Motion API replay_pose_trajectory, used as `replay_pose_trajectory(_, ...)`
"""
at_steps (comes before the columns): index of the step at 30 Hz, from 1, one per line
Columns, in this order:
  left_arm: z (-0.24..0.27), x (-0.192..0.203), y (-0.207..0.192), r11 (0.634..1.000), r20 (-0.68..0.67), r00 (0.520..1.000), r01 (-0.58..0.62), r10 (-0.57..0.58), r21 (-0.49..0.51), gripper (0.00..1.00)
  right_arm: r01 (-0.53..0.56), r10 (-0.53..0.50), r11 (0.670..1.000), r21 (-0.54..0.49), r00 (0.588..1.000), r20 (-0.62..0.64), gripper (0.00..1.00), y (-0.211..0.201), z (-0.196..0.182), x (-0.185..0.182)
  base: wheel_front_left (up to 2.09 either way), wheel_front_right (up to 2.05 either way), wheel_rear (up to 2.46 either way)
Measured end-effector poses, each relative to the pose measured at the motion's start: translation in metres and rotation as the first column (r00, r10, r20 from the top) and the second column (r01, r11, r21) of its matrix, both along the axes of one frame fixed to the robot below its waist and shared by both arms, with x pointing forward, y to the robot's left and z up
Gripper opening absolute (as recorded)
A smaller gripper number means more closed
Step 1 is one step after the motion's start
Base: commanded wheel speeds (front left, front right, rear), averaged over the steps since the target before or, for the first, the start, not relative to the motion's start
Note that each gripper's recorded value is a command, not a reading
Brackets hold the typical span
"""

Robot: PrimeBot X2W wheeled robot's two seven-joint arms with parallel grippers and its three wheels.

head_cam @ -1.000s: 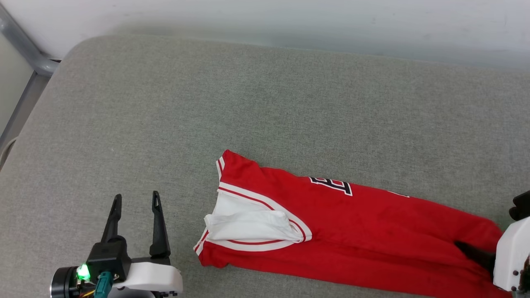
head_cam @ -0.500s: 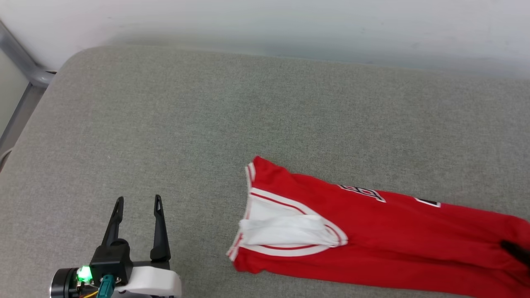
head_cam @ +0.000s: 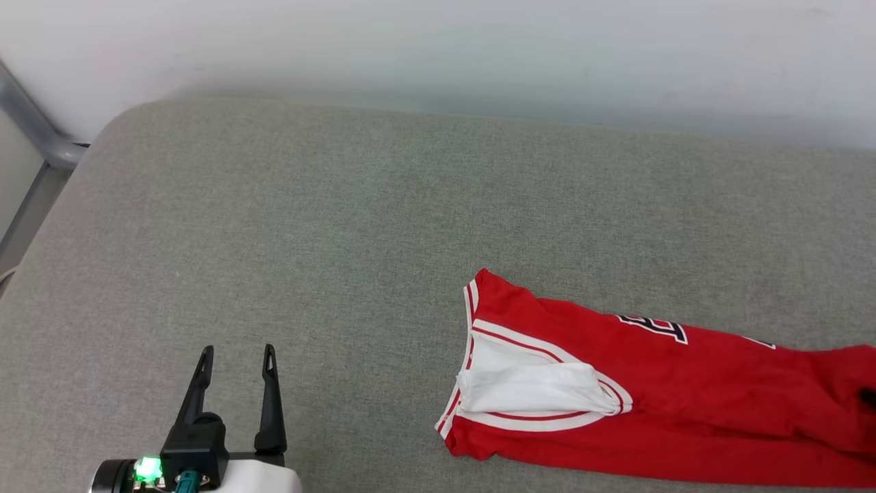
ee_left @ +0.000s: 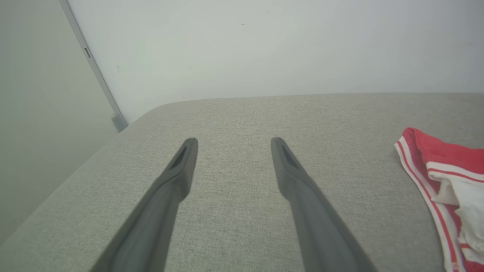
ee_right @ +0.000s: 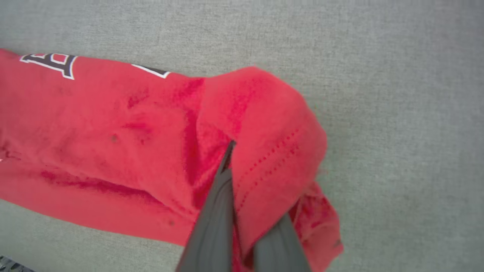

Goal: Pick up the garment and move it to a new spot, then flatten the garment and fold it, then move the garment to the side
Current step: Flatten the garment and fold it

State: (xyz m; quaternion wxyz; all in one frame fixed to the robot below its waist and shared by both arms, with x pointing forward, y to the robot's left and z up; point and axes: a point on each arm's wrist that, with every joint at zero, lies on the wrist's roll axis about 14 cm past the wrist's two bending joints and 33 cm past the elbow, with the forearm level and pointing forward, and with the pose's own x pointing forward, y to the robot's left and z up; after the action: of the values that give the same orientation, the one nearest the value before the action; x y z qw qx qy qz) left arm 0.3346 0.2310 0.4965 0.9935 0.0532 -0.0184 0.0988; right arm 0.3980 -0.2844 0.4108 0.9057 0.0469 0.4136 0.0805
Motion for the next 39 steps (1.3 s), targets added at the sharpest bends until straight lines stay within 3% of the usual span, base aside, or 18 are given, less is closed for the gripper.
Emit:
replay_pose_trajectory(5, 0.000, -0.001, -0.003, 1.000, 0.000, 1.000, 0.011, -0.011, 0.000, 1.00, -0.108, 0.106, 0.993, 0.037, 0.993, 0.057, 0.00, 0.037, 0.016, 0.001, 0.00, 0.00, 0.00)
replay_pose_trajectory(10, -0.004, 0.000, -0.005, 1.000, -0.010, 1.000, 0.013, -0.013, -0.004, 1.00, -0.249, 0.241, 0.966, 0.074, 0.965, 0.099, 0.00, 0.085, 0.030, 0.001, 0.00, 0.00, 0.00)
replay_pose_trajectory(24, -0.011, 0.009, -0.008, 1.000, -0.033, 0.999, 0.017, -0.018, -0.014, 1.00, -0.572, 0.560, 0.814, 0.099, 0.819, 0.129, 0.00, 0.215, 0.035, 0.005, 0.00, 0.00, 0.00)
replay_pose_trajectory(34, -0.019, 0.013, -0.005, 1.000, -0.058, 0.998, 0.000, -0.002, -0.022, 1.00, -0.682, 0.669, 0.724, 0.102, 0.730, 0.140, 0.00, 0.277, 0.025, 0.016, 0.00, 0.00, 0.00)
replay_pose_trajectory(39, -0.022, 0.016, -0.005, 1.000, -0.068, 0.998, 0.000, -0.002, -0.024, 1.00, -0.703, 0.693, 0.704, 0.102, 0.711, 0.119, 0.00, 0.296, 0.010, 0.021, 0.00, 0.00, 0.00)
